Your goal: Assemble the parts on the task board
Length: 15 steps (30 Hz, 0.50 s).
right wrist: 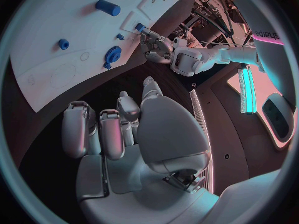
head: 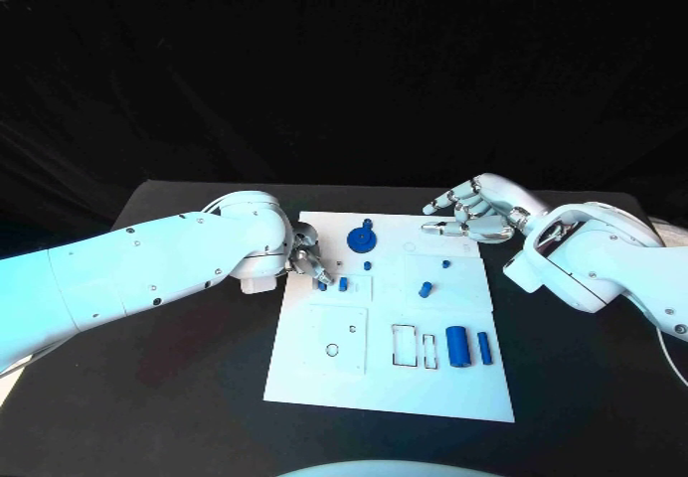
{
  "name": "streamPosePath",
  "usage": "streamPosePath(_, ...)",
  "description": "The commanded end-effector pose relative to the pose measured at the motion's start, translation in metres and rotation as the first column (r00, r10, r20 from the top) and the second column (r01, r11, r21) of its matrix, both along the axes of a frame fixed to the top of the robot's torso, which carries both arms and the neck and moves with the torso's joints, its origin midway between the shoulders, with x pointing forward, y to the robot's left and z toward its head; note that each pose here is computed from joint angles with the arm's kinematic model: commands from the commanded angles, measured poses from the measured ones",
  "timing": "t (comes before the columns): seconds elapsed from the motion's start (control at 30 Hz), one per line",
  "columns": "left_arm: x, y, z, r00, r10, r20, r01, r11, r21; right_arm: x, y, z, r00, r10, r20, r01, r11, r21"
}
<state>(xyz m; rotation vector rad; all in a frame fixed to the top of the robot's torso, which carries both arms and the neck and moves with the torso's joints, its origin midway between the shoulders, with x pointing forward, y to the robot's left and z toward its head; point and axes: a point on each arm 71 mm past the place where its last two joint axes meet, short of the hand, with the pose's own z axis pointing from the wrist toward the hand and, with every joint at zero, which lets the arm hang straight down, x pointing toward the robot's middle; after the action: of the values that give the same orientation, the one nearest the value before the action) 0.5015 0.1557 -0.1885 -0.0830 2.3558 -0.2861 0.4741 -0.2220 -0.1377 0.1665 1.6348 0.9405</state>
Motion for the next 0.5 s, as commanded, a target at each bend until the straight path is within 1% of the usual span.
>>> streamPosePath(0.03, -0.0035, -0.0019, -0.0063, 0.999, -0.014, -0.037, 0.015, 1.0, 0.021, -0.0008, 0.0012, 0.0, 1.0, 0.012, 0.002, -0.012, 1.0, -0.001)
streamPosePath(0.5, -0.002, 0.0013, -0.0062, 1.0, 0.002, -0.027, -0.001, 1.0, 0.023, -0.0007, 0.0011, -0.0001, 1.0, 0.012, 0.002, -0.012, 1.0, -0.001)
